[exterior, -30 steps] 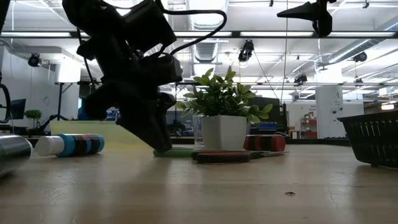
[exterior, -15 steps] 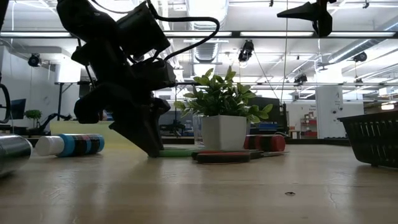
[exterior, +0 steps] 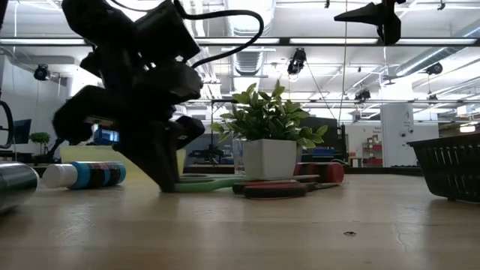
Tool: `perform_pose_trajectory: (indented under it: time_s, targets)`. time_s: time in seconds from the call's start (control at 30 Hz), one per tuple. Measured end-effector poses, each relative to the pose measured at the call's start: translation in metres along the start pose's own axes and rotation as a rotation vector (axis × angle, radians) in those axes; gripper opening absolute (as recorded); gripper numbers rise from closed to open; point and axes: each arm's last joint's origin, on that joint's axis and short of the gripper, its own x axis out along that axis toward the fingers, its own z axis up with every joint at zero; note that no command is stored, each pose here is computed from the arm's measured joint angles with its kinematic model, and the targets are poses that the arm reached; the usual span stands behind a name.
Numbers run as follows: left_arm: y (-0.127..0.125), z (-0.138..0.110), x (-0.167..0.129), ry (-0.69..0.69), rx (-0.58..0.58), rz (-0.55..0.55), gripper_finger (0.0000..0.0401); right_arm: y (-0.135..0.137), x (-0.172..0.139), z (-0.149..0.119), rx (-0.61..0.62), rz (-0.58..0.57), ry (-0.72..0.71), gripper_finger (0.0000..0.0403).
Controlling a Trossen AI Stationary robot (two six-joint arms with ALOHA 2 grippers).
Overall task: Pick & Place Paint Supplies
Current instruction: Put the green scissors into the yellow bin
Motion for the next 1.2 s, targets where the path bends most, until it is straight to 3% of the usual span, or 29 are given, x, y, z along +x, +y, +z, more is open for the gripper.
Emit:
perform_pose_trajectory:
  time_s: [0.47, 0.7, 1.0, 1.2]
  targets:
    - [-0.025, 0.015, -0.063, -0.113, 0.042, -0.019, 0.0003, 0.0, 0.0, 0.0, -0.01, -0.001, 0.002, 0.0215]
    - [-0.029, 0.016, -0.072, -0.132, 0.055, -0.019, 0.0002, 0.0, 0.0, 0.0, -0.028, -0.002, 0.003, 0.0215]
    - [-0.027, 0.016, -0.055, -0.101, 0.048, -0.023, 0.0086, 0.0, 0.0, 0.0, -0.025, 0.001, -0.001, 0.0215]
    - [-0.025, 0.022, -0.042, -0.154, 0.042, -0.001, 0.013, 0.0, 0.0, 0.0, -0.024, 0.0, 0.0, 0.0215]
